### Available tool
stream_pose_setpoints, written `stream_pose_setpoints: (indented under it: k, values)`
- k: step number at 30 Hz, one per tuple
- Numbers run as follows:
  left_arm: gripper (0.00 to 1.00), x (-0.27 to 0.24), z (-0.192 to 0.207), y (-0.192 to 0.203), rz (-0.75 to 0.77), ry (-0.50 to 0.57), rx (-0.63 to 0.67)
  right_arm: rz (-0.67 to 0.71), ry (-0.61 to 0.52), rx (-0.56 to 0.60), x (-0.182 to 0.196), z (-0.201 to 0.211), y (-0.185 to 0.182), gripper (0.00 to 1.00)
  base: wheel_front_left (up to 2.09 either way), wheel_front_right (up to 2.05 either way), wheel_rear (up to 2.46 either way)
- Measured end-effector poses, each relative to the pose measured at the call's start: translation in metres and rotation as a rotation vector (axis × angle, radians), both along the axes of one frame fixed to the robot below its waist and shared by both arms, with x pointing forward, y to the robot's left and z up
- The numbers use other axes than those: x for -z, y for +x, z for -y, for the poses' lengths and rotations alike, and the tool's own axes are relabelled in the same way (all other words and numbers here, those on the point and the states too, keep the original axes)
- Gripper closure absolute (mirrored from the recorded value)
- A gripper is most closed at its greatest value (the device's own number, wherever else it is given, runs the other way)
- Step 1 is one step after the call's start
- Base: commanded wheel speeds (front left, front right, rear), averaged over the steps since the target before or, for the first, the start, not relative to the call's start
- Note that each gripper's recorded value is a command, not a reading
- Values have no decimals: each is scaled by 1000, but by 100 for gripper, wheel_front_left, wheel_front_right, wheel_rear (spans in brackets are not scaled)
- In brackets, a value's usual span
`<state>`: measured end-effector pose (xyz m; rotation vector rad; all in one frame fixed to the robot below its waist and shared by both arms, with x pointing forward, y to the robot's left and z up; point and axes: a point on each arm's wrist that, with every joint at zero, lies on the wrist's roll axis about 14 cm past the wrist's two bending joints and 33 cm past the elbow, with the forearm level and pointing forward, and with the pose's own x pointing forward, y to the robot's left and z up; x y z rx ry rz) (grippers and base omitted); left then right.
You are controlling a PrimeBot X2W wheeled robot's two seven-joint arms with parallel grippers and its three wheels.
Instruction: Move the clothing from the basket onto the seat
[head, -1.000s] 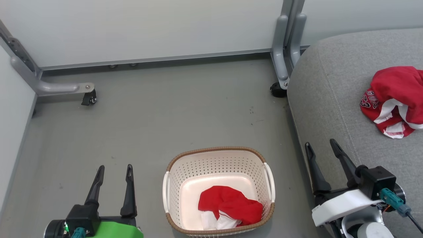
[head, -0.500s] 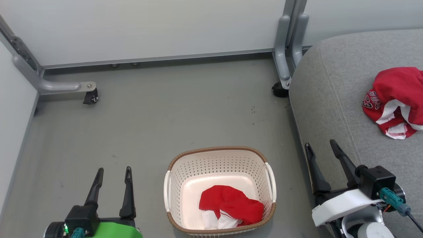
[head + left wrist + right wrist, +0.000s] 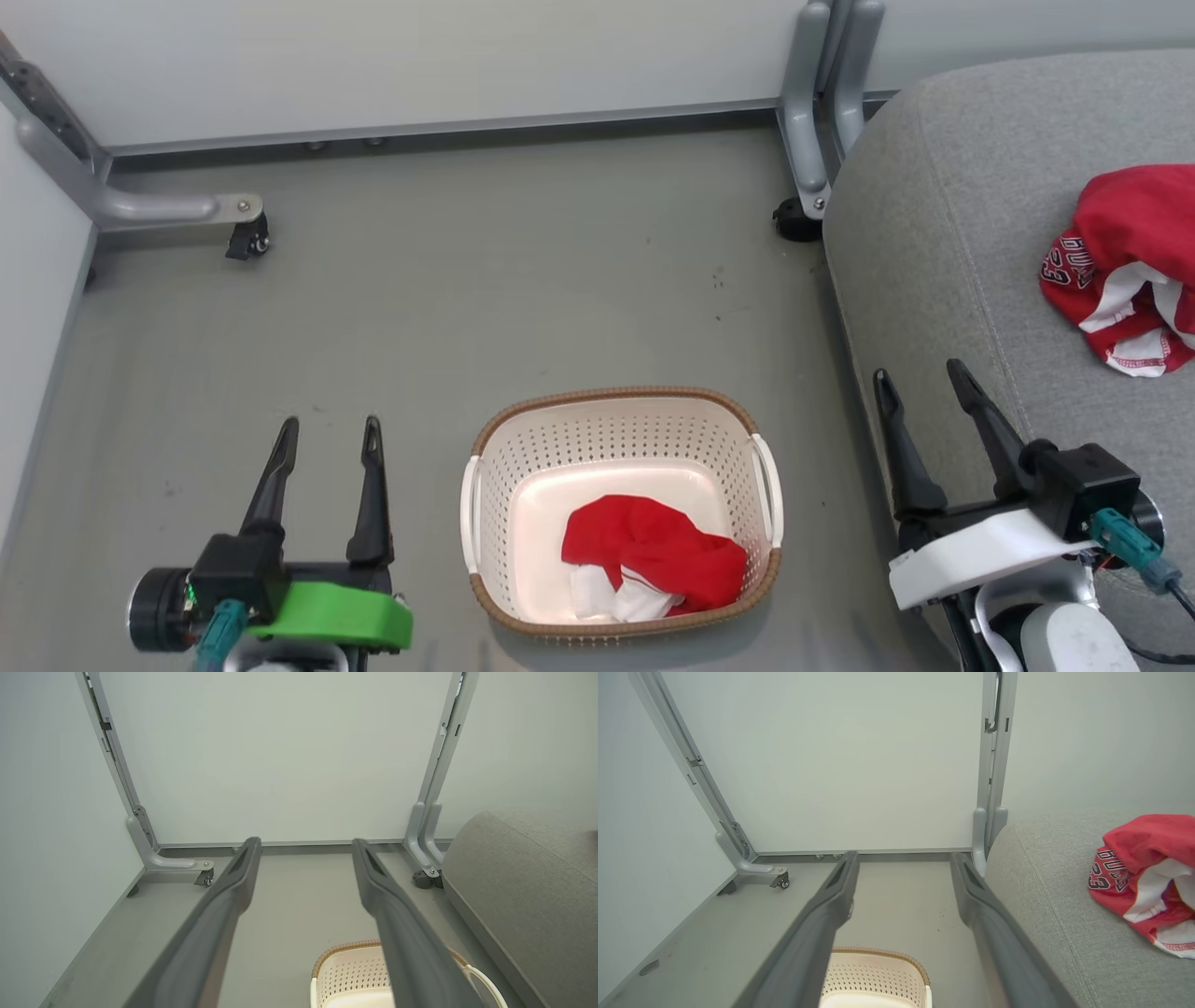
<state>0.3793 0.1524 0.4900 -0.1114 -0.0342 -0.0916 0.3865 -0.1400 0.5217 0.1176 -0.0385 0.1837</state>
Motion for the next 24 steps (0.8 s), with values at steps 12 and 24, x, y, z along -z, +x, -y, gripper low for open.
stream_pose_setpoints:
  k: [12,24]
  values:
    - [0,28,70,63,-47,17,235,33,-25,-21,4,-8,55,0,0,0,0]
    - [0,150,160,71,-329,88,596,-12,-15,-16,56,-7,103,0,0,0,0]
